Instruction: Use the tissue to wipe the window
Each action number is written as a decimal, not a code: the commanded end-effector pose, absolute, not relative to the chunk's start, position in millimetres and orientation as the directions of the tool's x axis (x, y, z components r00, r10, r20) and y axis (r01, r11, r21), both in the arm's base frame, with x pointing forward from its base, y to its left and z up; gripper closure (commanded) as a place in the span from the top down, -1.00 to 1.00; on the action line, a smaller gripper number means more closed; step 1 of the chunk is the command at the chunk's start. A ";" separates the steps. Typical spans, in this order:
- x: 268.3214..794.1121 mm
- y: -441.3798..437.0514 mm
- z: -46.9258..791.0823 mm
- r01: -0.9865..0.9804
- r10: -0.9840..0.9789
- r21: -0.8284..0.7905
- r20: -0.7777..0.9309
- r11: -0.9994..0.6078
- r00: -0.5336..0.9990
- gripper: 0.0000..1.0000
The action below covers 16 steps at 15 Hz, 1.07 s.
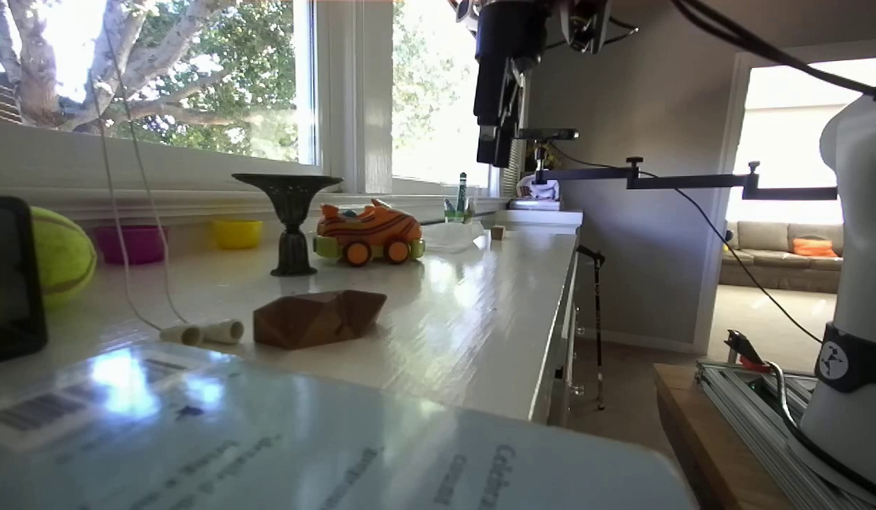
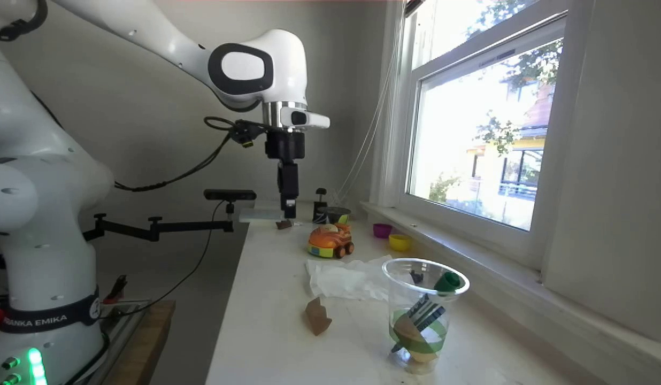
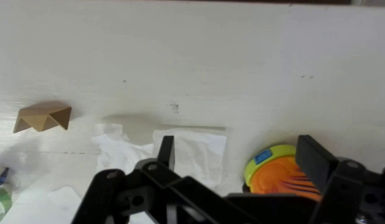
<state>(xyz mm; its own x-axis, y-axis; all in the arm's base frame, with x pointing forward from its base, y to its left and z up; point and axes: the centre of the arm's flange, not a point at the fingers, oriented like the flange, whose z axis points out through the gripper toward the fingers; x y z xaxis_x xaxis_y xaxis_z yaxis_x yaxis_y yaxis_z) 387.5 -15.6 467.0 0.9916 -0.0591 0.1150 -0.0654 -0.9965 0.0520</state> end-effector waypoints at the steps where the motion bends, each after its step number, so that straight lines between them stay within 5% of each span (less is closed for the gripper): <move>1: 409.8 -37.5 433.1 -0.197 -0.161 0.158 0.212 -0.968 0.964 1.00; 11: 474.8 -81.8 369.5 -0.508 -0.456 0.102 0.321 -0.855 0.830 1.00; 13: 484.9 -78.8 357.4 -0.538 -0.494 0.065 0.316 -0.841 0.810 0.46; 16: 497.1 -74.8 348.8 -0.561 -0.524 0.034 0.317 -0.827 0.791 0.02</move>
